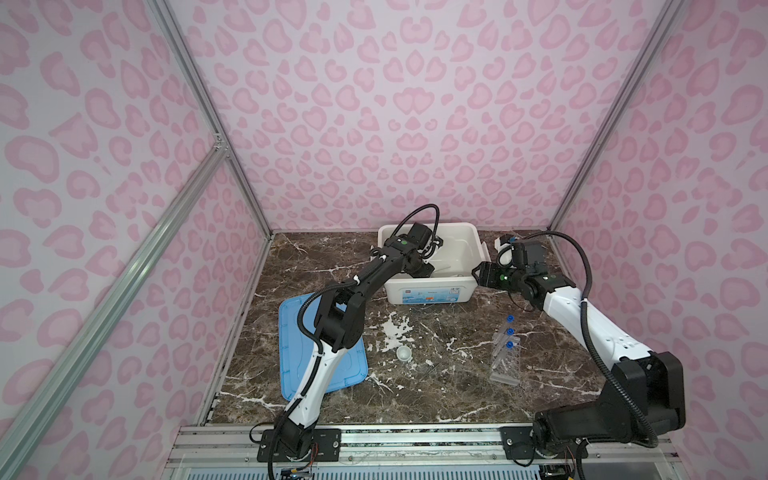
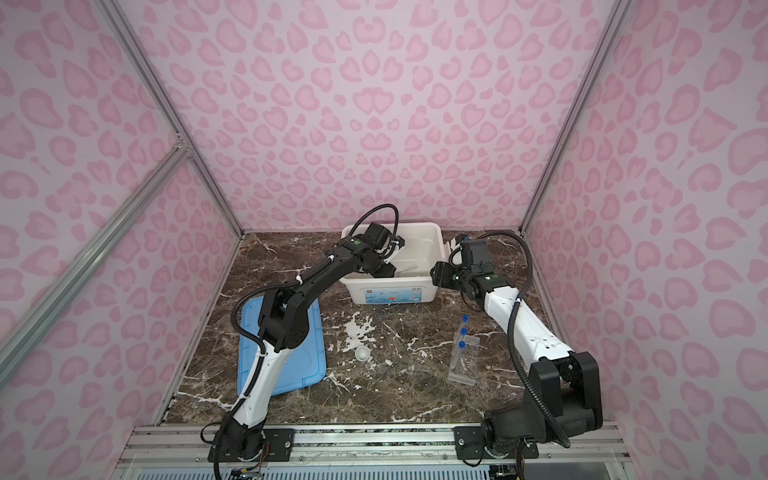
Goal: Organize the chemistry lab equipment
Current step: 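Open the left gripper to drop the bottle brush into the bin, then raise the left gripper out of the bin and lower it over the white crucible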
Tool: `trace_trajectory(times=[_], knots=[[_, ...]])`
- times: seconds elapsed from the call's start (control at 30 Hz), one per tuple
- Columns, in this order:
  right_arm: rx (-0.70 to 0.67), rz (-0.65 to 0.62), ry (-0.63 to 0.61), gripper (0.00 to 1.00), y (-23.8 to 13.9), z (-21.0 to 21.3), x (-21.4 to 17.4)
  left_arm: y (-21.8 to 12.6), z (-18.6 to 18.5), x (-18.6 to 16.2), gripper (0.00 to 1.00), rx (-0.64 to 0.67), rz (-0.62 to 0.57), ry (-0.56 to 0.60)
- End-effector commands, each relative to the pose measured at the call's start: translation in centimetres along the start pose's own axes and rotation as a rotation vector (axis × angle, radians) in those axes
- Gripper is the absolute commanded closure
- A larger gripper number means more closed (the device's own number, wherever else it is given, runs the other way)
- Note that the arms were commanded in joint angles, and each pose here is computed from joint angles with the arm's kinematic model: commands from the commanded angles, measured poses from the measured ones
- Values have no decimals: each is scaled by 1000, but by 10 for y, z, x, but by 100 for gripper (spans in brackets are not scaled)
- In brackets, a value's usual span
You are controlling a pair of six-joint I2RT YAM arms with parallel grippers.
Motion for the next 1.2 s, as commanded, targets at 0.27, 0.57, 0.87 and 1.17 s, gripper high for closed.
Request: trace_trajectory(times=[0.27,0.57,0.87,1.17], knots=[[-5,-13,-23,42,3,0,5,-93,-10,52,27,-69,-238,-62],[0,-9,-25,42,5,0,5,-151,-10,68,13,-32,-358,-92],[1,-19,-29,39,0,2,6,-186,-9,72,7,6,-434,-101],[-2,-25,-27,38,-5,0,5,-206,-14,53,6,52,-441,-141]])
Point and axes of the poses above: each gripper's point midway between its finger pads, its own y axis out along the fingers, its own z axis along the line the jaws close on, x = y × z, the point moved 4 cm from there along -y, back along the fingers, and after that the axes turned 2 degrees about y, right-handed, at the moved point
